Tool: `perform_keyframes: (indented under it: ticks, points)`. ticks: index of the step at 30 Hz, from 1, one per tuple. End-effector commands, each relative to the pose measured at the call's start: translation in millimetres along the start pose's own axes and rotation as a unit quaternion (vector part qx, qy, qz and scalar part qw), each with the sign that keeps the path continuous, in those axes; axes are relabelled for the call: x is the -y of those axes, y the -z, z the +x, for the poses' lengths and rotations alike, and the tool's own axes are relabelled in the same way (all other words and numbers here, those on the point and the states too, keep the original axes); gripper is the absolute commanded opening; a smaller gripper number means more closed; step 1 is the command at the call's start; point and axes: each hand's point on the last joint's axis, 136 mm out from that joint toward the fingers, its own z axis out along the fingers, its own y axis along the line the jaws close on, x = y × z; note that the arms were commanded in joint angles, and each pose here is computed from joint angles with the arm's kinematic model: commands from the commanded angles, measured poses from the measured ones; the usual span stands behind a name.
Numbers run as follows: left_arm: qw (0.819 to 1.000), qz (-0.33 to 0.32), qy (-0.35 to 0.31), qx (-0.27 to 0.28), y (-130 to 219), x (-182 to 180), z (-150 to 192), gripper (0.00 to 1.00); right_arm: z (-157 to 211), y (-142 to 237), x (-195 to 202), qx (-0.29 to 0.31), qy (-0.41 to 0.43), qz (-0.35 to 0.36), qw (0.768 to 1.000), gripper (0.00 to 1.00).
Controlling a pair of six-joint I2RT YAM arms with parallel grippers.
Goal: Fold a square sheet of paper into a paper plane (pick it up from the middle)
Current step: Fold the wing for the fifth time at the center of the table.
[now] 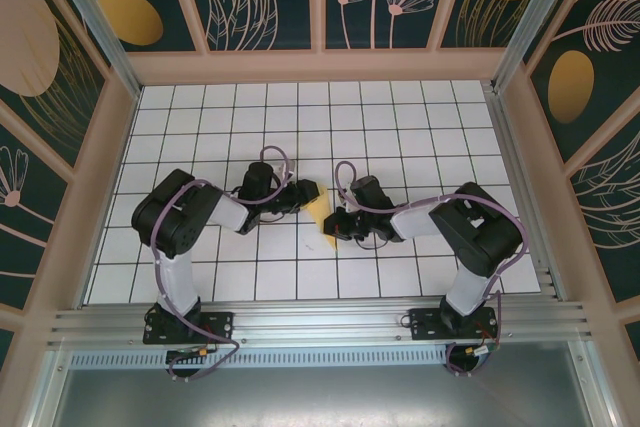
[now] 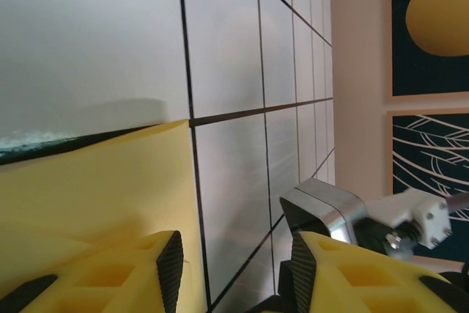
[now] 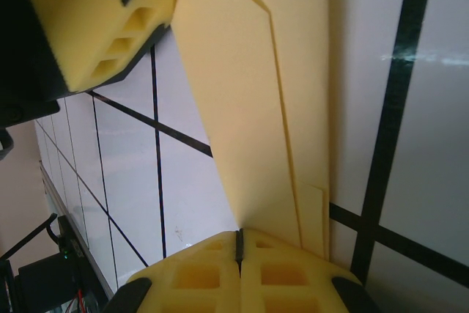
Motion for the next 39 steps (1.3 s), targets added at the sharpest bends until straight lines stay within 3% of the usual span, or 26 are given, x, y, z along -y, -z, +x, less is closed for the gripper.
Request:
perform_keyframes:
  ticks: [1,10,18,26,39]
  points:
    - [1.0,-0.018,0.0,0.003,-6,-8,-3,0.45,37,-5,56,-0.045,-0.038,0.096,0.994,0.0]
    - [0.998,-0.062,0.024,0.004,-10,-39,2,0.44,16,7,24,-0.025,-0.003,0.085,0.996,0.03]
    - [1.0,-0.021,-0.006,0.017,4,0,-4,0.47,-14,44,-18,0.049,0.039,0.072,0.995,0.16]
    - [0.996,-0.008,-0.037,0.087,43,34,-13,0.52,-42,89,-5,0.151,0.006,0.097,0.984,0.25]
    - [0.99,-0.057,-0.036,0.123,80,25,-1,0.52,-61,94,1,0.19,-0.005,0.103,0.976,0.3]
